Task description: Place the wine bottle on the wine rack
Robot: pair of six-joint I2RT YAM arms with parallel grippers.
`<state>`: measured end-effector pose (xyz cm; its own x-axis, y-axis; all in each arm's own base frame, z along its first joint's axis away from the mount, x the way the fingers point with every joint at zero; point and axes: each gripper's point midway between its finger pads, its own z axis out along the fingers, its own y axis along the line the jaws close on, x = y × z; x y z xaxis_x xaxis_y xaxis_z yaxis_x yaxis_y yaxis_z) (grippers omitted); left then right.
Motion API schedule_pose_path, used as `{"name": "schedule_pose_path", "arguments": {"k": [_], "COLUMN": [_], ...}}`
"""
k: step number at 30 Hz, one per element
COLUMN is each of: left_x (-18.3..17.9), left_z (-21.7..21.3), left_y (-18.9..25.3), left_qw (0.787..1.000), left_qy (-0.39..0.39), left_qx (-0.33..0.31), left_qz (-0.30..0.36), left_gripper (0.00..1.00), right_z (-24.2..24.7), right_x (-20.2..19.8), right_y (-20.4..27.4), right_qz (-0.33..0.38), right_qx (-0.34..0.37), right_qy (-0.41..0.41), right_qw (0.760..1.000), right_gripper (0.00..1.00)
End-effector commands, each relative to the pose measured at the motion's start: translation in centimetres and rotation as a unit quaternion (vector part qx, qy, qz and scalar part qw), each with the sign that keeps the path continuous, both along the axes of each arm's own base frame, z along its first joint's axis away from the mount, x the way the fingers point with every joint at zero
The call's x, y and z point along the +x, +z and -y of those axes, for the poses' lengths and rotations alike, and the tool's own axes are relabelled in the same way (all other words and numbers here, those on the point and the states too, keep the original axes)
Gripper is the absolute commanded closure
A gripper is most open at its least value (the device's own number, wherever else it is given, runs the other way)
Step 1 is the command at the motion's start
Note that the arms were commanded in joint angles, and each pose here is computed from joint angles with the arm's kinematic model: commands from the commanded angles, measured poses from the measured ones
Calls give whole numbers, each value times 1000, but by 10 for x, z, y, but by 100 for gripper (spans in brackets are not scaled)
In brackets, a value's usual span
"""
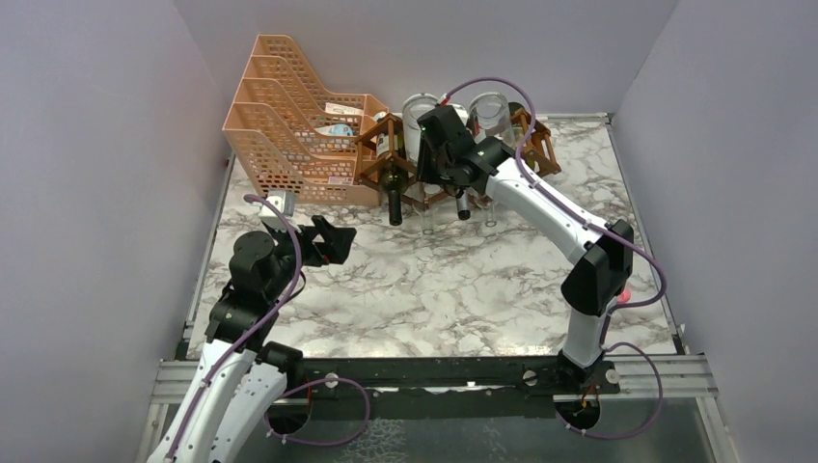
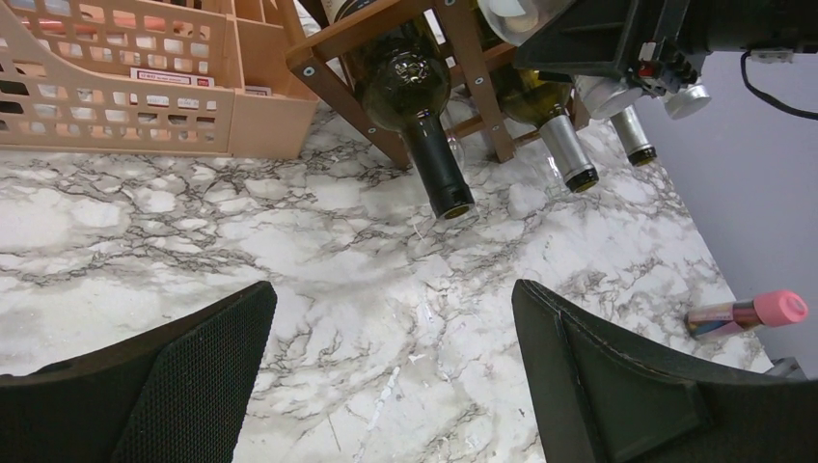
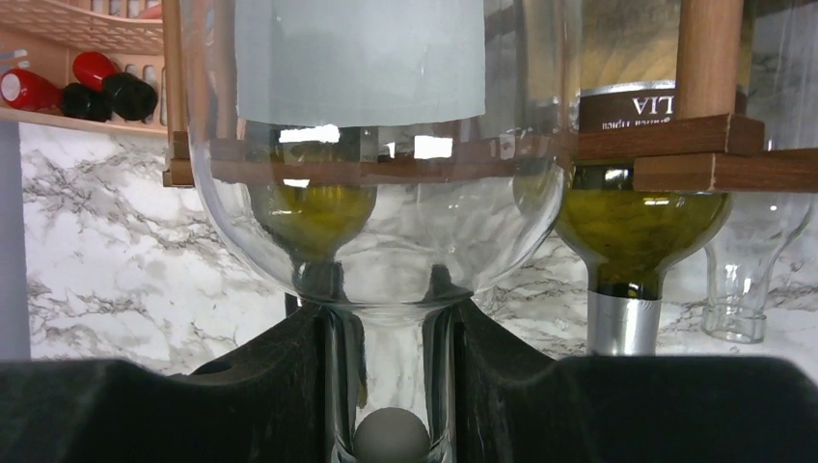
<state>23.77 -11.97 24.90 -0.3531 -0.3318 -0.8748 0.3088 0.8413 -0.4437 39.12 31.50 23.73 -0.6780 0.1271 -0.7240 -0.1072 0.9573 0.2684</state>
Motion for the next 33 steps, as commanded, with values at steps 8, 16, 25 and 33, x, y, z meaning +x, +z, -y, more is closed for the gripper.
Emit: {"name": "schedule_pose_path", "arguments": {"k": [8, 16, 25, 33], "left_x": [-2, -1, 0, 0], "left_z": [4, 2, 2, 3], "left_y": [4, 2, -1, -4], "left_qw": [1000, 1000, 1000, 1000], "left_qy": [-9, -5, -4, -7], "left_qx": [-10, -7, -6, -6], "left_qz": [13, 9, 4, -2], "left_gripper": [1, 1, 1, 1], "right_z": [-19, -19, -13, -6], "right_x": [26, 32, 23, 16], "right_y": [66, 55, 47, 44], "right_qz": [78, 66, 57, 56], "right_qx": [109, 85, 74, 68], "right_qy": [-35, -40, -33, -32], "right_qw": [990, 993, 995, 996], "right_gripper": [99, 82, 62, 56]}}
